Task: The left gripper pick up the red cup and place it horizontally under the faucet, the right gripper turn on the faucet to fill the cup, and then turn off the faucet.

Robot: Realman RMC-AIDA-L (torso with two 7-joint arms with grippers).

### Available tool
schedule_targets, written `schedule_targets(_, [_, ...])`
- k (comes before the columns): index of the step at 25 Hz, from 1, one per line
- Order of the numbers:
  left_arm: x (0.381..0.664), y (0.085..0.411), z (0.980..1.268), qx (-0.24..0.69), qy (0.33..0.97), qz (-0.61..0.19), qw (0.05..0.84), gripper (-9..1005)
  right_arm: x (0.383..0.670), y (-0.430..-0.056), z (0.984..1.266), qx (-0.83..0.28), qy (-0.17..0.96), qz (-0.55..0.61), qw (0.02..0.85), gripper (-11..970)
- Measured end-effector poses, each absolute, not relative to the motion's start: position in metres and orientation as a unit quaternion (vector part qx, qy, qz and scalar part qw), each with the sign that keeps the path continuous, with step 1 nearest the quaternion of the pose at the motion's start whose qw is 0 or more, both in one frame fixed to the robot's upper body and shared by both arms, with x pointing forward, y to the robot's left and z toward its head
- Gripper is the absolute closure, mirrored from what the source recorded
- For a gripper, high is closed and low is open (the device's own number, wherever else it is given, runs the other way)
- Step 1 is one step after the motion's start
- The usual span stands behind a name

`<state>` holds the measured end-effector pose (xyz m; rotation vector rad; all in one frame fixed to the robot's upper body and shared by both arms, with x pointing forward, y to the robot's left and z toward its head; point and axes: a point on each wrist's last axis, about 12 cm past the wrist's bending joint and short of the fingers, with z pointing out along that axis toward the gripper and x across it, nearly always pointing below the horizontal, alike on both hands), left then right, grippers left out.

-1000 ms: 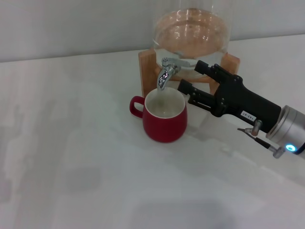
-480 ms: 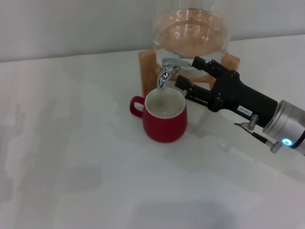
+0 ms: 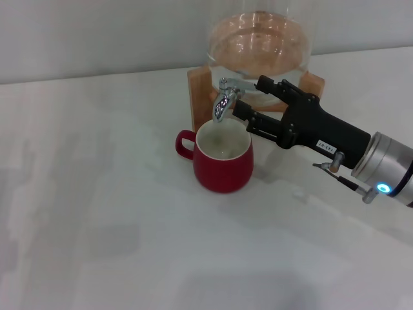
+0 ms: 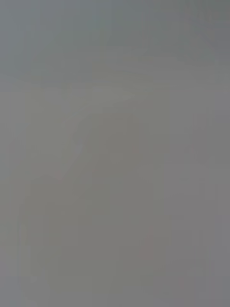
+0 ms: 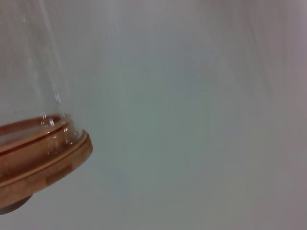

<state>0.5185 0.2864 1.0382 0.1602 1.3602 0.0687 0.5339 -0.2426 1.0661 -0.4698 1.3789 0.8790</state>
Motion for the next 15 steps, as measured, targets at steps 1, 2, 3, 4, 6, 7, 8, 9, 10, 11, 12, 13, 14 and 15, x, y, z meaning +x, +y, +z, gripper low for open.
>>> schedule_targets(1, [0.5185, 0.2864, 1.0382, 0.074, 0.628, 0.032, 0.774, 340, 0.5339, -0.2425, 1.0661, -0.208, 0.609, 0.388, 0.659, 91])
schedule_targets(2, [0.5185, 0.2864, 1.0382, 0.074, 0.628, 0.032, 0.774, 340, 0.5339, -0.2425, 1.066, -0.208, 0.609, 0.388, 0.659, 91])
schedule_targets(3, [0.5185, 0.2864, 1.0382, 0.074, 0.628, 0.032, 0.774, 340, 0.5339, -0.2423, 1.066, -0.208, 0.609, 0.389, 0.659, 91])
schedule_targets(4, [0.5186, 0.2863, 1.0382, 0.074, 0.628, 0.032, 0.774, 340, 0.5338, -0.2421, 1.0659, -0.208, 0.609, 0.389, 0.659, 91])
schedule_targets(6, [0.5191, 0.2861, 1.0382, 0.075, 0.629, 0.031, 0.773, 340, 0.5336, -0.2418, 1.0658, -0.208, 0.609, 0.389, 0.659, 91])
schedule_targets(7, [0.5193, 0.286, 1.0381, 0.075, 0.629, 0.031, 0.773, 341, 0.5335, -0.2416, 1.0658, -0.208, 0.609, 0.39, 0.659, 91])
schedule_targets(8, [0.5196, 0.2859, 1.0379, 0.075, 0.63, 0.031, 0.772, 341, 0.5335, -0.2416, 1.0658, -0.208, 0.609, 0.39, 0.659, 91])
schedule_targets(9, [0.5197, 0.2858, 1.0379, 0.075, 0.63, 0.031, 0.772, 341, 0.5334, -0.2416, 1.0658, -0.208, 0.609, 0.39, 0.659, 91])
schedule_targets(10, [0.5199, 0.2858, 1.038, 0.076, 0.63, 0.031, 0.772, 341, 0.5332, -0.2415, 1.0658, -0.208, 0.609, 0.391, 0.658, 91])
schedule_targets(11, [0.52, 0.2858, 1.038, 0.076, 0.63, 0.031, 0.772, 341, 0.5331, -0.2413, 1.0657, -0.209, 0.609, 0.391, 0.658, 91])
schedule_targets(12, [0.5201, 0.2857, 1.0381, 0.076, 0.63, 0.031, 0.772, 341, 0.5329, -0.2411, 1.0656, -0.209, 0.609, 0.392, 0.657, 91])
schedule_targets(13, [0.5203, 0.2855, 1.0381, 0.076, 0.63, 0.031, 0.772, 341, 0.5327, -0.2408, 1.0655, -0.21, 0.609, 0.392, 0.657, 91])
schedule_targets(14, [0.5205, 0.2851, 1.0379, 0.078, 0.63, 0.03, 0.772, 341, 0.5326, -0.2406, 1.0654, -0.21, 0.609, 0.392, 0.657, 91])
schedule_targets(15, [0.5206, 0.2849, 1.0378, 0.08, 0.631, 0.03, 0.771, 341, 0.5326, -0.2403, 1.0655, -0.211, 0.608, 0.393, 0.657, 91])
